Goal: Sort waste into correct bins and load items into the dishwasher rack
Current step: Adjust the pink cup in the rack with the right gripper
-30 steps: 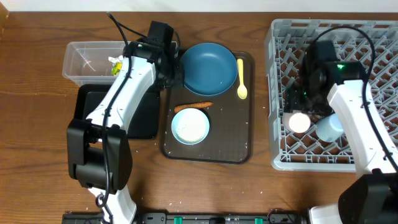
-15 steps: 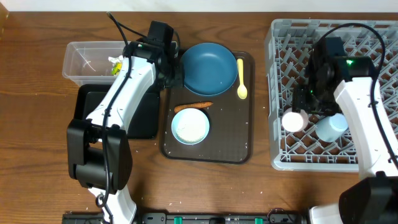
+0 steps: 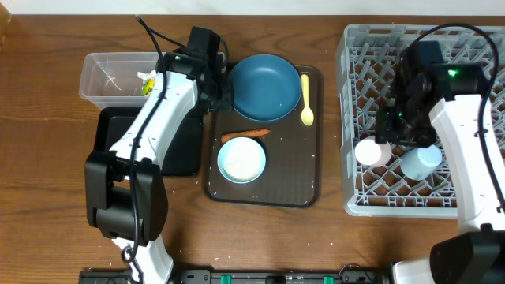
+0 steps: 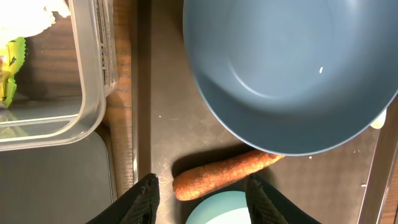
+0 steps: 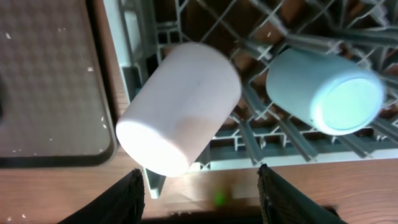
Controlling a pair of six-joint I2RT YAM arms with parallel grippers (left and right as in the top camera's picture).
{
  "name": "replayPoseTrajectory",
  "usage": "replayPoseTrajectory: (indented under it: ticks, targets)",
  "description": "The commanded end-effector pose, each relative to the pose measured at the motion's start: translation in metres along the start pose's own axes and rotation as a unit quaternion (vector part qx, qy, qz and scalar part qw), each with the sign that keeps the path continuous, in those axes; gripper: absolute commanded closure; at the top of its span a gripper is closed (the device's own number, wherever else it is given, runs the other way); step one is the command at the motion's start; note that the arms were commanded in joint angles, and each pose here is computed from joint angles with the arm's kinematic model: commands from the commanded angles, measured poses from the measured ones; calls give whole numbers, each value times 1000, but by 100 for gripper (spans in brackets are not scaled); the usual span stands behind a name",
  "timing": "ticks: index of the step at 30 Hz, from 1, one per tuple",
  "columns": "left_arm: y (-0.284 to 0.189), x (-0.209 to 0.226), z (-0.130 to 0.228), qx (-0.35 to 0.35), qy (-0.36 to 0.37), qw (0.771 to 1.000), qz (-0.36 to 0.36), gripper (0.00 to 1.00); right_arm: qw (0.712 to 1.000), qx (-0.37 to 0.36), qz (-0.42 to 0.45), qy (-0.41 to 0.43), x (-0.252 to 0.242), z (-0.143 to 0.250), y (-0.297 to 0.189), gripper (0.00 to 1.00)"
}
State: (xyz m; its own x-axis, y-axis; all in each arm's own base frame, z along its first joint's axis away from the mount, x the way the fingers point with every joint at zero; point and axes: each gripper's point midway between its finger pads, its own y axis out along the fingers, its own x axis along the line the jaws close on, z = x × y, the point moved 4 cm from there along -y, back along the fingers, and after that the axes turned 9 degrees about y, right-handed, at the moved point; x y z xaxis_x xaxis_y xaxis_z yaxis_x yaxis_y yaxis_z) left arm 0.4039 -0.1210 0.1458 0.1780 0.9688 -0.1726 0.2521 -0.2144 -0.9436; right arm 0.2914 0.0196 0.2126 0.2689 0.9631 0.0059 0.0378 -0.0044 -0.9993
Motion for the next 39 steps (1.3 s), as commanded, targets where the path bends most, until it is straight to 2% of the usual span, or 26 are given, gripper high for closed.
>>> replayPoseTrajectory:
  ticks: [1,14,22,31,39]
  targets:
    - [4,3,4,8,8,1000,-7,52,999,17,7,-32,9,11,10,43]
    - [4,3,4,8,8,1000,-7,52,997,6,69,-34,-4,10,18,37]
    - [4,3,4,8,8,1000,-8,52,996,0,86,-17,-14,6,18,37]
    - [4,3,4,8,8,1000,-8,52,995,-1,91,27,-28,2,18,38]
    - [4,3,4,8,8,1000,-8,52,997,-8,67,26,-20,-2,18,39]
